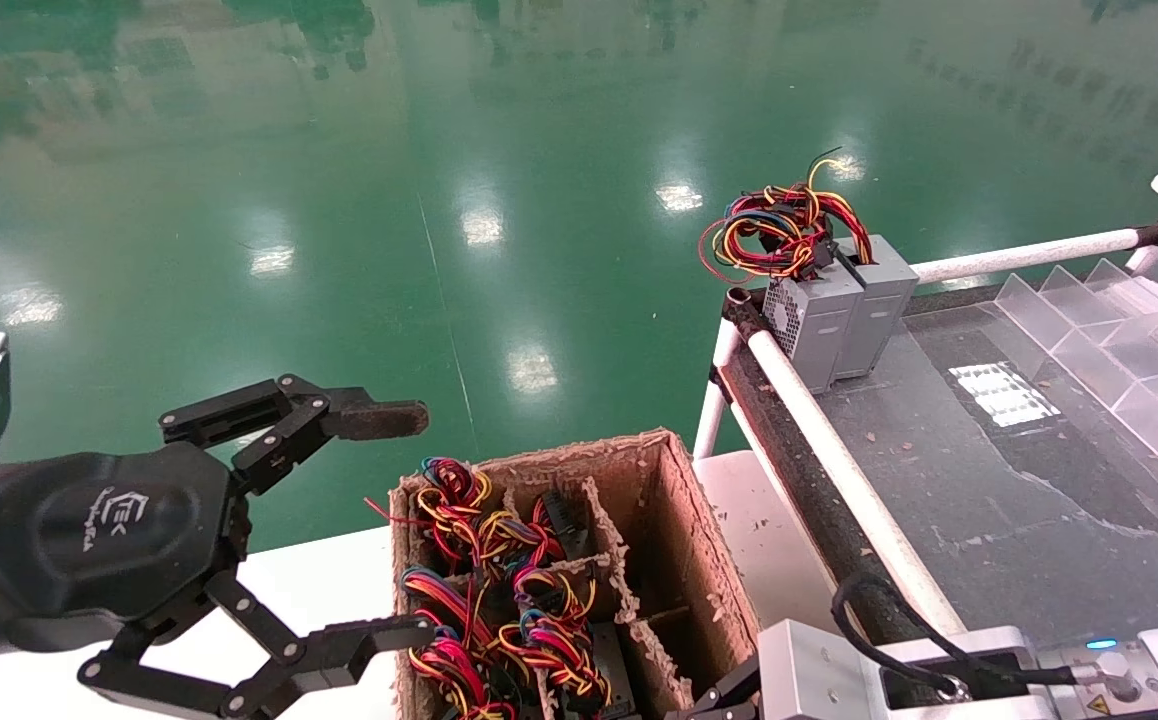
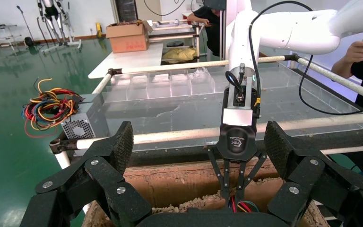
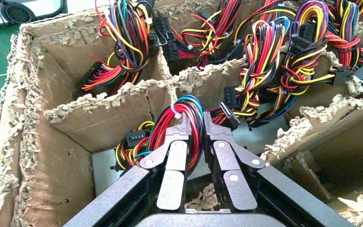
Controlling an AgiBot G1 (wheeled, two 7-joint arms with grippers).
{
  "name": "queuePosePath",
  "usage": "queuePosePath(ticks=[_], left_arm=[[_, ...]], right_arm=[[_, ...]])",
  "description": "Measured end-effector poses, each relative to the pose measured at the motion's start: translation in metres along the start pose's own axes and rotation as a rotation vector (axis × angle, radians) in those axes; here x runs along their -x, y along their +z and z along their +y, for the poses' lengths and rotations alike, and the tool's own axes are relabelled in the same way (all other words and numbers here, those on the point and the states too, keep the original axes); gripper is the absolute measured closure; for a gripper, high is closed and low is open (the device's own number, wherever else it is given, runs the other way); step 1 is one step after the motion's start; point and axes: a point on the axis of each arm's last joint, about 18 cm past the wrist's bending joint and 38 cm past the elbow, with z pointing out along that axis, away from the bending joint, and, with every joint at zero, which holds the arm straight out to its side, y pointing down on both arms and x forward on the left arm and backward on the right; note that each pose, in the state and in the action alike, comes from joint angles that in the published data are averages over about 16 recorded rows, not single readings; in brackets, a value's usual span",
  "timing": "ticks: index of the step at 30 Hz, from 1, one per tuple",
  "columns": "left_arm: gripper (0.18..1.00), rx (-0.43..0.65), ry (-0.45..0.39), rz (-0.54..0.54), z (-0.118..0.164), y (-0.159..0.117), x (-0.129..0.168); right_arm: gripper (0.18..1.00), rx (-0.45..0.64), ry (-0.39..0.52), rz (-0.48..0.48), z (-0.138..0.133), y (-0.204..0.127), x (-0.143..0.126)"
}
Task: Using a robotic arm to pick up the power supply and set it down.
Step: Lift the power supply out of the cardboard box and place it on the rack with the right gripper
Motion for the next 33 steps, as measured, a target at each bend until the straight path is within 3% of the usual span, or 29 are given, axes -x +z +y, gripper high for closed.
queuePosePath(ticks=[33], left_arm=[[0.184, 0.000, 0.000, 0.000, 0.000, 0.000, 0.000]], right_arm=[[0.943, -0.028, -0.029, 0.025, -0.007, -0.015, 0.000]])
